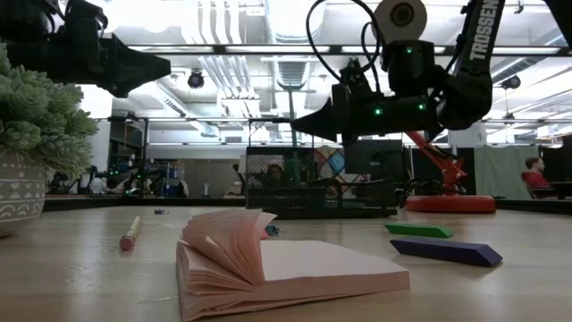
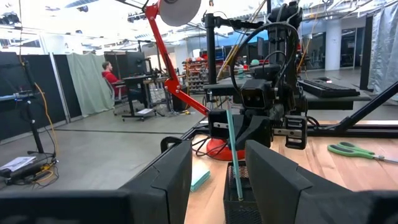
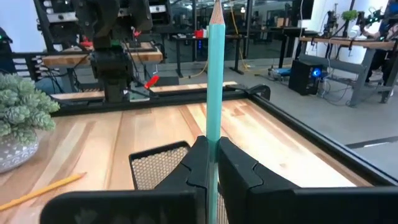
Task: Pick and place office supplies into organizer
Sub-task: Put the blue pencil into the black desk organizer
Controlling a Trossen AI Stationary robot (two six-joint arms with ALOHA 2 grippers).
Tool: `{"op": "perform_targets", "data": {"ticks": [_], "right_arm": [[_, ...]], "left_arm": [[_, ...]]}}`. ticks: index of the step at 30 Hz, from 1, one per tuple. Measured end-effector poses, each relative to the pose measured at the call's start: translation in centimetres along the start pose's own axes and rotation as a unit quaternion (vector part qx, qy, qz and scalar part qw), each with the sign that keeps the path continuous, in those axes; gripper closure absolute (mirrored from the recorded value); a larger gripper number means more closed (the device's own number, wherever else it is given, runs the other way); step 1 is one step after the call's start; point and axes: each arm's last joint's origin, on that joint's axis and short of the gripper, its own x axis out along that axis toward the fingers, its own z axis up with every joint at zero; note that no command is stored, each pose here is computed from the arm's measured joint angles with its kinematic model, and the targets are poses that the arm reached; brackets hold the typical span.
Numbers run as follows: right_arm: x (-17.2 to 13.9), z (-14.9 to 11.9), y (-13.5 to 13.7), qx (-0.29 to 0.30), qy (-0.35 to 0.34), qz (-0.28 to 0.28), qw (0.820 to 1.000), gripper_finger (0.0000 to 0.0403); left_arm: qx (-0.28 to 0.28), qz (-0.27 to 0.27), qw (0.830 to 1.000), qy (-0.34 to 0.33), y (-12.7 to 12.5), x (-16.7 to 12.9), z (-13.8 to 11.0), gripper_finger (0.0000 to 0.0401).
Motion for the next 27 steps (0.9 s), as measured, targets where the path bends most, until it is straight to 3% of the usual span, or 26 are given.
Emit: {"op": "perform_targets", "data": {"ticks": [27], "right_arm": [[-0.04,-0.89,-0.05,0.008,0.046,-0.001,0.999,0.0390]], "left_arm": [[0.000,0.000,1.000,0.000,0.00,0.00,0.00,0.0264]]}}
